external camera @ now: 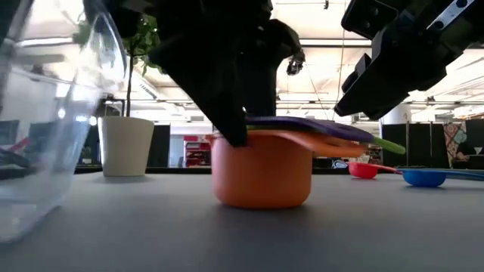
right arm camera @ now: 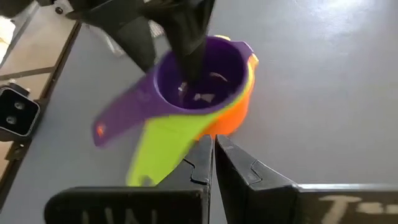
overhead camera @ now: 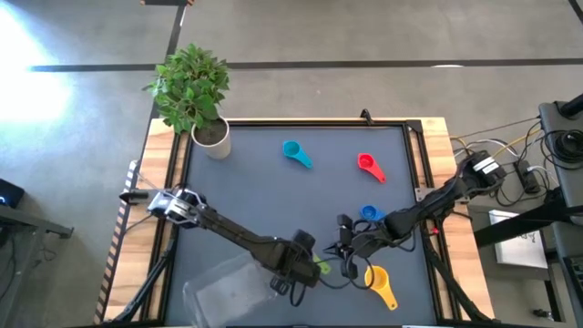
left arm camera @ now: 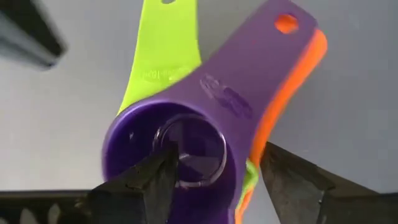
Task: Nest measuring cups in basket
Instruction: Move the stacked measuring cups to the center of the table, then adjust the transparent bin
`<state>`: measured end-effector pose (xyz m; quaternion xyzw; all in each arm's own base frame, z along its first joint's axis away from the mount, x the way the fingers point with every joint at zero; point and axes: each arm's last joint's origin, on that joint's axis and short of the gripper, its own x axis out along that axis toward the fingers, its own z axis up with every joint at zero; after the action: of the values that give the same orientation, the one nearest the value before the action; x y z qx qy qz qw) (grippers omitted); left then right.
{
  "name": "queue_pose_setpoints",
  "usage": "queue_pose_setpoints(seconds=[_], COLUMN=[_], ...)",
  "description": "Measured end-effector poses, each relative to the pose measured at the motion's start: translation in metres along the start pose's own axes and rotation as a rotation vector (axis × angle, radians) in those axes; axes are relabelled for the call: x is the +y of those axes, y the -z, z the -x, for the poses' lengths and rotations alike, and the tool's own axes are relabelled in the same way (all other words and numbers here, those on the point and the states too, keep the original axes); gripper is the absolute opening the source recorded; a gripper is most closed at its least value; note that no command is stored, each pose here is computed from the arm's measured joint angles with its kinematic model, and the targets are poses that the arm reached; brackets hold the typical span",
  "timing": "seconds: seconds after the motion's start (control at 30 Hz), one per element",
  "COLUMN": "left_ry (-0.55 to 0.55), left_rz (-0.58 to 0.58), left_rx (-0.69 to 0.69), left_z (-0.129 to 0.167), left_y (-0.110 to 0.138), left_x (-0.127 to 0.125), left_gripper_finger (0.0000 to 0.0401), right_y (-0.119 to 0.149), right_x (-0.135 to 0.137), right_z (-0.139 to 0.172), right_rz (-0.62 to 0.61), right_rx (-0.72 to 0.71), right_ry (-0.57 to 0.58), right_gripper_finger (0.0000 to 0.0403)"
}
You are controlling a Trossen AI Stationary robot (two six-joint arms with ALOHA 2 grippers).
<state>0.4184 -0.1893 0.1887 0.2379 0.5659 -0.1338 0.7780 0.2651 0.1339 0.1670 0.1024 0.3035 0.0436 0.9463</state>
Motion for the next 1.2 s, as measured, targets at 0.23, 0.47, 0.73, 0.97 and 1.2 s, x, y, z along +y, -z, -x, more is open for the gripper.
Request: queue_pose_setpoints(seconds=[0.23, 0.47, 0.73, 0.97, 1.2], left_ry=[0.044, 0.058, 0.056, 0.009, 0.062], left_rz=[0.003, -0.003, 0.016, 0.153, 0.489], left_rx=[0.023, 0.021, -0.035, -0.072, -0.08], left_z=[-0.001, -0.001, 0.024, 0.083, 0.117], left_y=[0.004, 0.004, 0.003, 0.017, 0.082], left_x=[0.005, 0.005, 0.011, 0.022, 0.014], left_gripper_finger=[0.0143, 0.0096, 0.0115, 0.0146, 0.0154], right_y=[-0.003, -0.005, -0.005, -0.007, -0.008], right_x=[-0.001, -0.001, -0.001, -0.001, 0.0], right_z=[0.007, 0.011, 0.012, 0.013, 0.015], right_rz=[0.009, 0.022, 0.019, 0.018, 0.027], right_rx=[0.009, 0.002, 0.0, -0.006, -0.011], right_ry=[0.007, 0.004, 0.004, 0.001, -0.001], right_gripper_finger=[0.0009, 0.0009, 0.0009, 0.0009, 0.0009])
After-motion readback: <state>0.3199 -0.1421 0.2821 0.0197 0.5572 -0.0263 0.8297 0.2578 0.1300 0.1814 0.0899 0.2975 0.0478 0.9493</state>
